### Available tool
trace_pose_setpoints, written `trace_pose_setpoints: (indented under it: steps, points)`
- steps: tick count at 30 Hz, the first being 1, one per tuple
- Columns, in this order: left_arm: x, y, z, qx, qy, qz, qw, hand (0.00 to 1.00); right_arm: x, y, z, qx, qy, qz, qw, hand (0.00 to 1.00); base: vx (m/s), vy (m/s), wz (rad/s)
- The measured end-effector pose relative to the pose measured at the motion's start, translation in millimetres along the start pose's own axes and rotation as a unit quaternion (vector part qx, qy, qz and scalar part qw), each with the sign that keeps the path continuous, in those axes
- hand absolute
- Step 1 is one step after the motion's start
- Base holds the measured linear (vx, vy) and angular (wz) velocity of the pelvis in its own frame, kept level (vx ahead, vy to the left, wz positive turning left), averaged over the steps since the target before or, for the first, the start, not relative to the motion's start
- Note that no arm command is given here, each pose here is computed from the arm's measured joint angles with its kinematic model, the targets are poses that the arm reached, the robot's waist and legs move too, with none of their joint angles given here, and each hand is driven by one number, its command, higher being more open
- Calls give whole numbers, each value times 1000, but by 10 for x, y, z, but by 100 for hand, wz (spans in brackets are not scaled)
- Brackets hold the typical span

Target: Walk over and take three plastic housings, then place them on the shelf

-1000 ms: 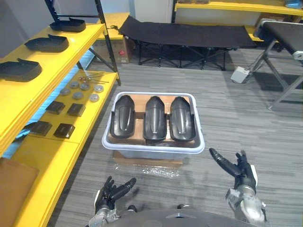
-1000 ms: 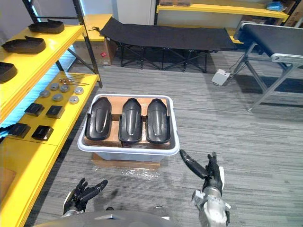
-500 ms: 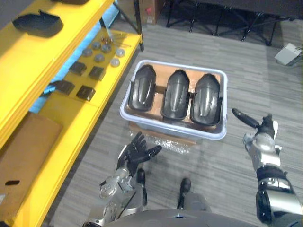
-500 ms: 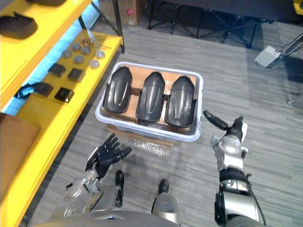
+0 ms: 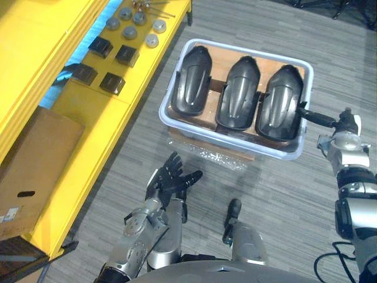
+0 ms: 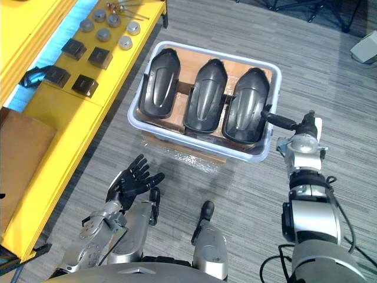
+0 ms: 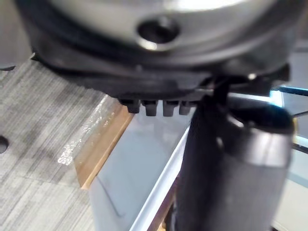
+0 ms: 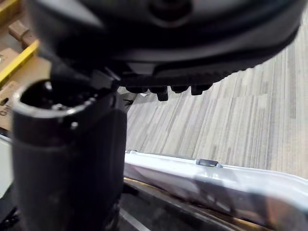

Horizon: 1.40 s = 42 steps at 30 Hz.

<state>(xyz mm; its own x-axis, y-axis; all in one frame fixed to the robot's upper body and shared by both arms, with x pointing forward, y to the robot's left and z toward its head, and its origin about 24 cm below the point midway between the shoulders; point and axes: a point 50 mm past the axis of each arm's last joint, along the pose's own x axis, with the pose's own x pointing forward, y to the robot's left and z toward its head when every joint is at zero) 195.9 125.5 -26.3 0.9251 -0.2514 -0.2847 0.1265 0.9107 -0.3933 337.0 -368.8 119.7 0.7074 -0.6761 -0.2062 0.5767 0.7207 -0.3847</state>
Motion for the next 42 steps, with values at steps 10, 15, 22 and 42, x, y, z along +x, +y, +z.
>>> trace_pose_setpoints:
  steps: [10, 15, 22, 42]
  points:
    - [22, -139, -215, 23, 41, -27, 999, 100, 54, -495, 610, -16, -12, -50, 999, 0, -18, 10, 4]
    - [15, -154, -279, 21, 53, -15, 998, 100, 56, -458, 592, -42, 2, -24, 999, 0, -23, -11, 14]
    - [20, -162, -255, 14, 40, -15, 999, 100, 46, -587, 695, -145, -18, -51, 988, 0, -9, -3, 2]
    - [-14, -131, -268, -66, 39, -17, 997, 100, 26, -593, 771, -289, -62, -125, 947, 0, 0, 0, 0]
